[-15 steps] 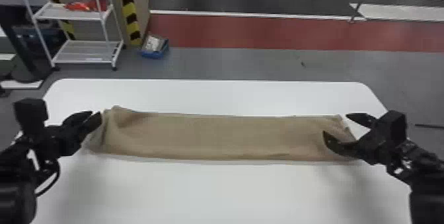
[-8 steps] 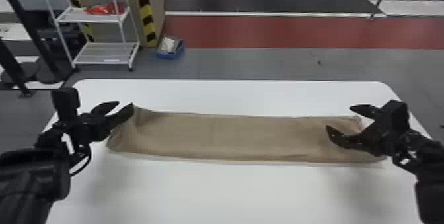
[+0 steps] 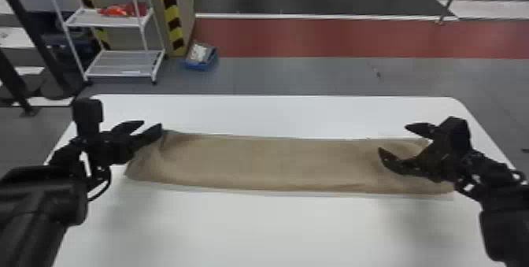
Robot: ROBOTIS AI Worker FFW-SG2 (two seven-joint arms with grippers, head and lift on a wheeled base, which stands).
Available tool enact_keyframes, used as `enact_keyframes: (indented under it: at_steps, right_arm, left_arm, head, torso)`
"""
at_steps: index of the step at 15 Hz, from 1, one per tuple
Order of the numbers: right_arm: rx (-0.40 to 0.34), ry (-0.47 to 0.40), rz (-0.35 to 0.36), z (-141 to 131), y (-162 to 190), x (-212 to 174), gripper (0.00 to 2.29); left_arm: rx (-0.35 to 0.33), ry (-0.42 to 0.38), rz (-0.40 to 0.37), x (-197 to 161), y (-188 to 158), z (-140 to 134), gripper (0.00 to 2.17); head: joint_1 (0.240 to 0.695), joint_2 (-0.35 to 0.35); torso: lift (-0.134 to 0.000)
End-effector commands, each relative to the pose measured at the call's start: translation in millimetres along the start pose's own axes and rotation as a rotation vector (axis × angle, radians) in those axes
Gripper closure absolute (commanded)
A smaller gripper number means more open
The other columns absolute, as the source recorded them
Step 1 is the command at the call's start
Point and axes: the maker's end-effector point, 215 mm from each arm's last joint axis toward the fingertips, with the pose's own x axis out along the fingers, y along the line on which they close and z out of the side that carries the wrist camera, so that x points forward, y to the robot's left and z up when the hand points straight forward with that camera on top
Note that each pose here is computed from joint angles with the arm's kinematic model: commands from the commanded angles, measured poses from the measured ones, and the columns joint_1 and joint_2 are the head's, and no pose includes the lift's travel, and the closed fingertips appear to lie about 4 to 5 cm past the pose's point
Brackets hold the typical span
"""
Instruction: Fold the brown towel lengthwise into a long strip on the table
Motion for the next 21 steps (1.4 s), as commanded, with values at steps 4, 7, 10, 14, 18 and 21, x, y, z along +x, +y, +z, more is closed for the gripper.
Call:
enact_keyframes:
  at_steps: [4,7,10,14,18,21]
  right_arm:
    - [-0.008,0.002,0.009,2,5,7,0.10]
    - [-0.007,0.003,0.009,2,5,7,0.10]
    - [-0.005,0.008,0.011,0,6,7,0.10]
    - [-0.008,0.010,0.007,-4,3,3,0.10]
    - [-0.002,0.013,0.002,-7,1,2,0.10]
    - [-0.001,0.016,0.003,-8,2,2,0.10]
  left_arm:
    - [-0.024,0.026,0.008,-8,13,-10,0.57]
    - [-0.040,0.052,-0.036,-5,-3,-18,0.57]
    - [-0.031,0.062,-0.048,-3,-11,-20,0.57]
    - [-0.014,0.066,-0.046,0,-14,-18,0.77]
    - [-0.019,0.045,-0.038,-2,-11,-11,0.94]
    - [-0.018,0.029,-0.038,-6,-11,-6,0.95]
  head:
    - [0.695,0.008]
    - [0.695,0.010]
    - [0.695,-0.003]
    - [0.695,-0.013]
    - [0.695,-0.017]
    - [0.695,-0.018]
  torso:
    - [-0.117]
    - [-0.117]
    - [-0.117]
    - [-0.117]
    - [-0.117]
    - [-0.117]
